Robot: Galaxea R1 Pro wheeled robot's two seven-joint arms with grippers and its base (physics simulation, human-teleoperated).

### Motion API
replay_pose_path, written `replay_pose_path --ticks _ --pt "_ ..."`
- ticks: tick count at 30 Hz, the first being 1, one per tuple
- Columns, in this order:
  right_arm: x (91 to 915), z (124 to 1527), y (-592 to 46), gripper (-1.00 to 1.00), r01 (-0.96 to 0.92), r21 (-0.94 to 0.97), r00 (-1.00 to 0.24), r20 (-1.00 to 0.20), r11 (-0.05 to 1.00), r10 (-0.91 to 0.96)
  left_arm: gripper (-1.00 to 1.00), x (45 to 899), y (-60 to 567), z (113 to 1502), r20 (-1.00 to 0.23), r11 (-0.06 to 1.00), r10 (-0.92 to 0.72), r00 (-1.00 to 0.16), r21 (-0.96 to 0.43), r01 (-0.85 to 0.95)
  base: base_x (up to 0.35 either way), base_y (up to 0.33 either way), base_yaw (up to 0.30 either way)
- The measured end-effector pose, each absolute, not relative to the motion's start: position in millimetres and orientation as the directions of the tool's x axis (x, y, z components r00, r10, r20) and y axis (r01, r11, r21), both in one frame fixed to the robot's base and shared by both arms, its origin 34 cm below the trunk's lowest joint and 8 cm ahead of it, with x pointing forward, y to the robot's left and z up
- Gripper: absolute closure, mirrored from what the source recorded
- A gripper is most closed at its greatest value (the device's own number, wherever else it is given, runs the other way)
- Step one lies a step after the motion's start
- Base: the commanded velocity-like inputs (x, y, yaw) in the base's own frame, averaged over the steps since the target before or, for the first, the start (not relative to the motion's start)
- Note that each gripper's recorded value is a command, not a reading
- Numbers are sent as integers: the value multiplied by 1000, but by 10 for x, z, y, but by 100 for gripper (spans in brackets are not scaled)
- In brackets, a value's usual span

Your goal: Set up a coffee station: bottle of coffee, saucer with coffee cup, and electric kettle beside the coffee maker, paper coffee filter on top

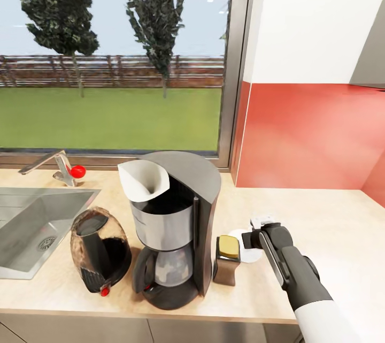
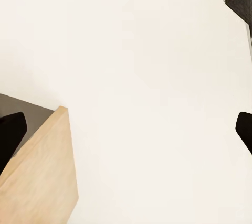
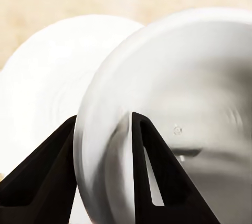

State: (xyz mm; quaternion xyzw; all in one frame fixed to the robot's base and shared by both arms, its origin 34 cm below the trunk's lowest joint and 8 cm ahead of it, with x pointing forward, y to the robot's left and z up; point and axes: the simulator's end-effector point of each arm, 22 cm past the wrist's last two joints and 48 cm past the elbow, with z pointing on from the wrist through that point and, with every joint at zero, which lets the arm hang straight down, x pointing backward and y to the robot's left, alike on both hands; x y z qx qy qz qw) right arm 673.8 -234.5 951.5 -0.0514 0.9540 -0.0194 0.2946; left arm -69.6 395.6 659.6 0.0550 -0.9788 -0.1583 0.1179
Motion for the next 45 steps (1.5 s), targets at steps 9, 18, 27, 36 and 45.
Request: replay_pose_path --ticks 9,18,27,36,45 --pt "6739 9516 -2344 100 -87 -67 -821 -560 994 -109 -100 -696 3956 6596 213 944 -145 -966 323 -70 0 47 0" --pt "6739 9517 -2344 100 -87 -67 -821 -561 994 -109 -100 -693 3956 6595 212 944 -145 -966 323 -71 0 81 0" --pt "6735 9508 -2346 -100 -87 -67 -822 -559 994 -110 -100 -695 3956 6595 213 944 -145 -966 323 -70 0 3 0" --pt "6734 9506 -2349 -100 -85 -67 -823 -558 994 -108 -100 -696 3956 6596 213 944 -145 -966 323 -71 0 0 0" --pt "6765 9572 -2342 -100 -84 -66 -813 -572 994 -107 -100 -693 3956 6595 212 944 -145 -966 323 -71 0 0 0"
